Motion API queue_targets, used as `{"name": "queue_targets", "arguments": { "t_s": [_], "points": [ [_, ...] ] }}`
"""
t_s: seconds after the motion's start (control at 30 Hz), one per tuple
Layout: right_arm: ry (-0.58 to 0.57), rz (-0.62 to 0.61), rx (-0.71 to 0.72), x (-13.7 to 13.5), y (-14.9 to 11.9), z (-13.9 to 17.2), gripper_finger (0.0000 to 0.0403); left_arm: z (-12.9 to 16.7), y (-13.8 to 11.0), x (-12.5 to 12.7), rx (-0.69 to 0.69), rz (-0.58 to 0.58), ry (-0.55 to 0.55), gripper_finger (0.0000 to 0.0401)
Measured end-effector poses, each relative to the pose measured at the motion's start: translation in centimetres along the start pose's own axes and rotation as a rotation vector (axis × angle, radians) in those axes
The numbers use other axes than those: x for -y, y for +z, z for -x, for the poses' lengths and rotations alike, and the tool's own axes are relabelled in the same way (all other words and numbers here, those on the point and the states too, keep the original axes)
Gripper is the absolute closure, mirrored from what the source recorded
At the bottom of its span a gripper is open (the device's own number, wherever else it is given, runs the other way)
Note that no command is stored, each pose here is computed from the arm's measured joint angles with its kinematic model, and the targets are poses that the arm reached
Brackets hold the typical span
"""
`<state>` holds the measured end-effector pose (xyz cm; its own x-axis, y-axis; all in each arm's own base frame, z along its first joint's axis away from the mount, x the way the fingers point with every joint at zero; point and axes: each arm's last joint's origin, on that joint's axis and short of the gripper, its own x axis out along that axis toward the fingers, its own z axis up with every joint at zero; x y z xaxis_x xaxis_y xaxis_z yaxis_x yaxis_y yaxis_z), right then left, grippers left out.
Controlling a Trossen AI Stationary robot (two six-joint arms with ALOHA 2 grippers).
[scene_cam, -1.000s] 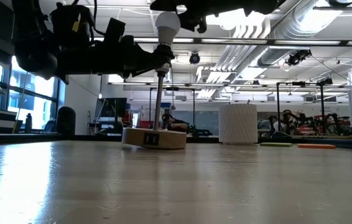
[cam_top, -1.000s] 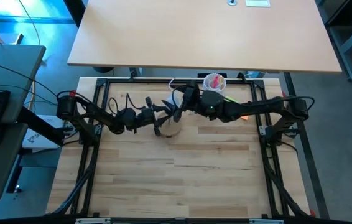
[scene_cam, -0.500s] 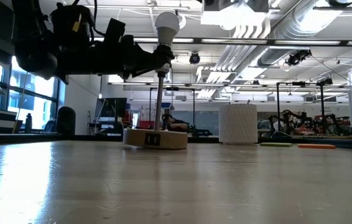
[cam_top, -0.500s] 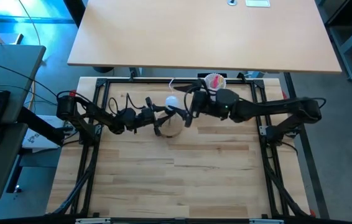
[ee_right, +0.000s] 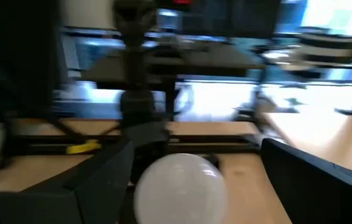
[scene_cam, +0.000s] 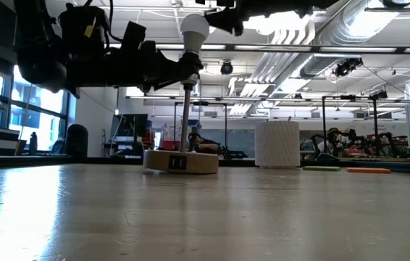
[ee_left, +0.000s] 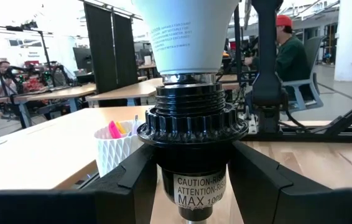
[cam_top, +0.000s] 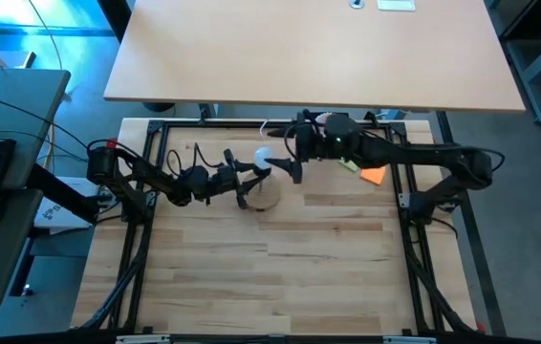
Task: Screw lightbulb
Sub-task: Insert the light bulb into the lamp
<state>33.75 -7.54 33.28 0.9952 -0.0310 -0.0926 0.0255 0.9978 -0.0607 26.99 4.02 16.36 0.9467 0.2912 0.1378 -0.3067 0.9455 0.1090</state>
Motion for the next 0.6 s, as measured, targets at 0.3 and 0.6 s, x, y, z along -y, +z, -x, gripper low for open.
{"name": "queue_targets", "arguments": {
  "t_s": [0.3,0.6],
  "points": [
    [0.15,-0.079,-0.017,2.0,-2.5,-1.7,0.0052,0.0,0.0,0.0,-0.003,0.001,0.001,0.0242],
    [0.229,-0.101,-0.021,1.8,-2.7,-1.8,0.0052,0.0,-0.1,0.0,-0.004,0.0,-0.001,0.0242]
  ]
}}
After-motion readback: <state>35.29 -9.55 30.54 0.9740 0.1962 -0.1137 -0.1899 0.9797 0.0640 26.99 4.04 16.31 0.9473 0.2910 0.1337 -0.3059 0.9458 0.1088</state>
